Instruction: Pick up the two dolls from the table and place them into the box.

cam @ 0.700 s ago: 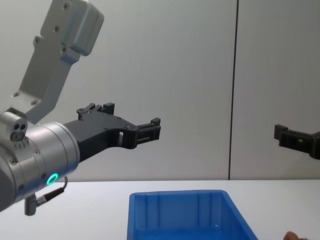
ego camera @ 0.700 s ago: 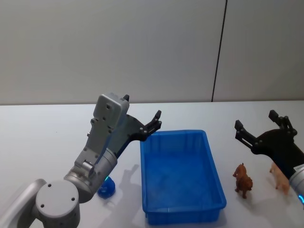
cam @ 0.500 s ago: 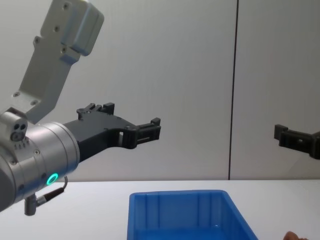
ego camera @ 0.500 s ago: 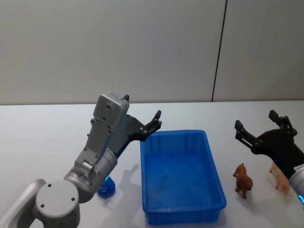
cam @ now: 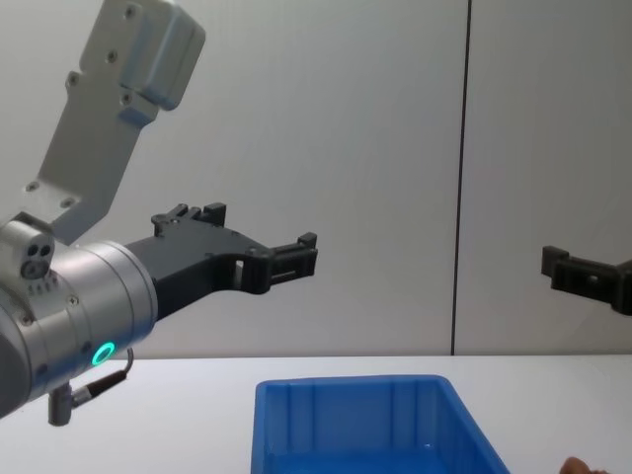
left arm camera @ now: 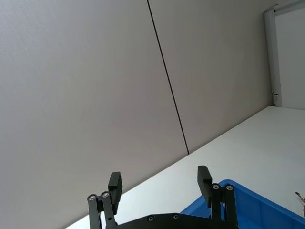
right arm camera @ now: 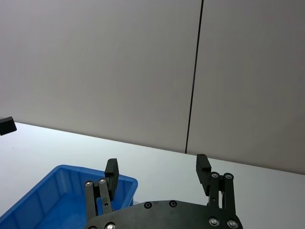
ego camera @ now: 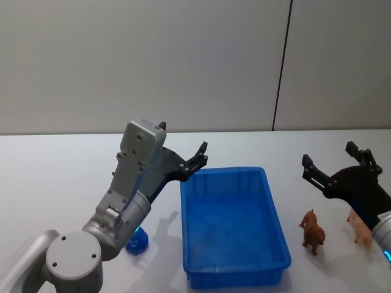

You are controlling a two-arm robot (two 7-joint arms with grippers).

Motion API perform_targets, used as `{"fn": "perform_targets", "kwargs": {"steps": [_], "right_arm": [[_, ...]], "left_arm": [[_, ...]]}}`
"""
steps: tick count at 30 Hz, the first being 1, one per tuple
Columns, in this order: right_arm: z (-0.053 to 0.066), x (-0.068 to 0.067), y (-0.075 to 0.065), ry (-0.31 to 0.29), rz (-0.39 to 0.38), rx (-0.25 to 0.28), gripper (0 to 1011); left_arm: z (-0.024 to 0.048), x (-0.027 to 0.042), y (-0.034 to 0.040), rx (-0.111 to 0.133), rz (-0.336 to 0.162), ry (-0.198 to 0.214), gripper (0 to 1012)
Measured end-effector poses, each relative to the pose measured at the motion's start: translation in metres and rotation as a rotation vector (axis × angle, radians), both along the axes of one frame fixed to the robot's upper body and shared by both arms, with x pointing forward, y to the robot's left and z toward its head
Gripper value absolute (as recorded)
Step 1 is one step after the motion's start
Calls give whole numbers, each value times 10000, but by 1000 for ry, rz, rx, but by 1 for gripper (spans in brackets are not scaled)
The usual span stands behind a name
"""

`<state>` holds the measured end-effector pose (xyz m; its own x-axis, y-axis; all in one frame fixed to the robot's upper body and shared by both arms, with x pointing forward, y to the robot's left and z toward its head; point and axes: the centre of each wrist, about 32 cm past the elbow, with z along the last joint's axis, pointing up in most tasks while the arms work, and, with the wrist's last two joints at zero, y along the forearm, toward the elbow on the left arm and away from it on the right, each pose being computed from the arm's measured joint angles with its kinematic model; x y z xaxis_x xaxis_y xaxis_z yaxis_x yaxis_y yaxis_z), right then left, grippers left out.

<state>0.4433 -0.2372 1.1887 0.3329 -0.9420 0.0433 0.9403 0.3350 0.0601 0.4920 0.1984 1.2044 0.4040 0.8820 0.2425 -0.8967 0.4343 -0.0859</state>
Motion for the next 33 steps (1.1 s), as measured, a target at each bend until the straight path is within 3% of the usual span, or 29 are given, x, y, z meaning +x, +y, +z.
{"fn": "perform_targets", "kwargs": {"steps": [13,26,33], "right_arm": [[-46,11,-188,49,5,-44,1001],[-194,5,-510,197,-13,-156,1001],[-273,19,-601,276,-21,-195,1001]], "left_arm": [[0,0,0,0,0,0,1001],[0,0,0,0,0,0,1001],[0,0,0,0,0,0,1001]]}}
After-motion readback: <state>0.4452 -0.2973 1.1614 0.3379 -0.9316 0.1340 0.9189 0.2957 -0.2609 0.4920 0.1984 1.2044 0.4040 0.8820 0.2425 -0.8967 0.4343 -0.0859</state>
